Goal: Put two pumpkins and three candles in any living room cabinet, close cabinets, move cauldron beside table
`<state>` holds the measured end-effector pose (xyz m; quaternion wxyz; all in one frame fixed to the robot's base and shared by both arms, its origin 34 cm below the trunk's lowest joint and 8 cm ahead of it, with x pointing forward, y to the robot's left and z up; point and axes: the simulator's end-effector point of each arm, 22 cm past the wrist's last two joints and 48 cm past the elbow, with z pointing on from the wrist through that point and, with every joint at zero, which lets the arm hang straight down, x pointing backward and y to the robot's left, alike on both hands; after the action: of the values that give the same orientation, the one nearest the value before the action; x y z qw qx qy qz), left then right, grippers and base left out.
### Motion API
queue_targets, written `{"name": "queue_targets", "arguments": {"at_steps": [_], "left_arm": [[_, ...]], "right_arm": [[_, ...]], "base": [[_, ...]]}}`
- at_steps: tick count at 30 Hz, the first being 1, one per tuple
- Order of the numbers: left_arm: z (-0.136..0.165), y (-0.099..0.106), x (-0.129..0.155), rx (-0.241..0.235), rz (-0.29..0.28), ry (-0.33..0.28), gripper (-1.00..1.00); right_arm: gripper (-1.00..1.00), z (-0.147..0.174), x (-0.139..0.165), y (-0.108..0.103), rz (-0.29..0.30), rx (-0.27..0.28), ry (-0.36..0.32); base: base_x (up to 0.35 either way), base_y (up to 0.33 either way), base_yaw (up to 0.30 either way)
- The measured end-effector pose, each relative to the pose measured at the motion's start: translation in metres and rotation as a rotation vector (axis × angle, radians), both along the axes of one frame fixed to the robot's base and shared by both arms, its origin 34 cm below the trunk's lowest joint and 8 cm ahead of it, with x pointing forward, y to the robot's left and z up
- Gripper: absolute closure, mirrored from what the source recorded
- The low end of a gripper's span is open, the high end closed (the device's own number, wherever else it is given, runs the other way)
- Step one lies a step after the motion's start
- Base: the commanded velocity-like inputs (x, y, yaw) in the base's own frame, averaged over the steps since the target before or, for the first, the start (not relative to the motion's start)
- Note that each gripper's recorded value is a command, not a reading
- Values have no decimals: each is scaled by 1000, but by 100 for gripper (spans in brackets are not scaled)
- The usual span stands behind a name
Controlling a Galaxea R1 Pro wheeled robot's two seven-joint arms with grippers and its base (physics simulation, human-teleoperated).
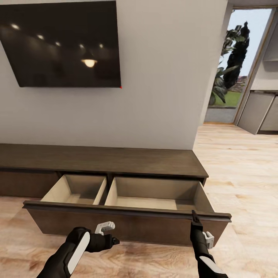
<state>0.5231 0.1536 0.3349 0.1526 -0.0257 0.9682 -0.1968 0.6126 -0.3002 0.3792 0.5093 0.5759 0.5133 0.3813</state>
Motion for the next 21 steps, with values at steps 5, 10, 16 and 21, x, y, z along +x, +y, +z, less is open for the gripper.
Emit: {"name": "queue_targets", "arguments": {"at_steps": [5,10,16,21], "left_arm": [[0,-1,0,-1,0,1,-100],[0,-1,0,-2,-1,1,-100],[0,-1,-1,-3,0,3,-100],[0,1,0,-1,2,3,-100]], "right_arm": [[-100,0,0,0,0,0,0],[-100,-1,0,0,1,0,3],[-100,-1,0,0,2,1,5],[-100,-9,-1,5,10,7,41]], "base": [[-143,0,0],[-249,0,0],[-299,-18,0],[-313,-87,0]]}}
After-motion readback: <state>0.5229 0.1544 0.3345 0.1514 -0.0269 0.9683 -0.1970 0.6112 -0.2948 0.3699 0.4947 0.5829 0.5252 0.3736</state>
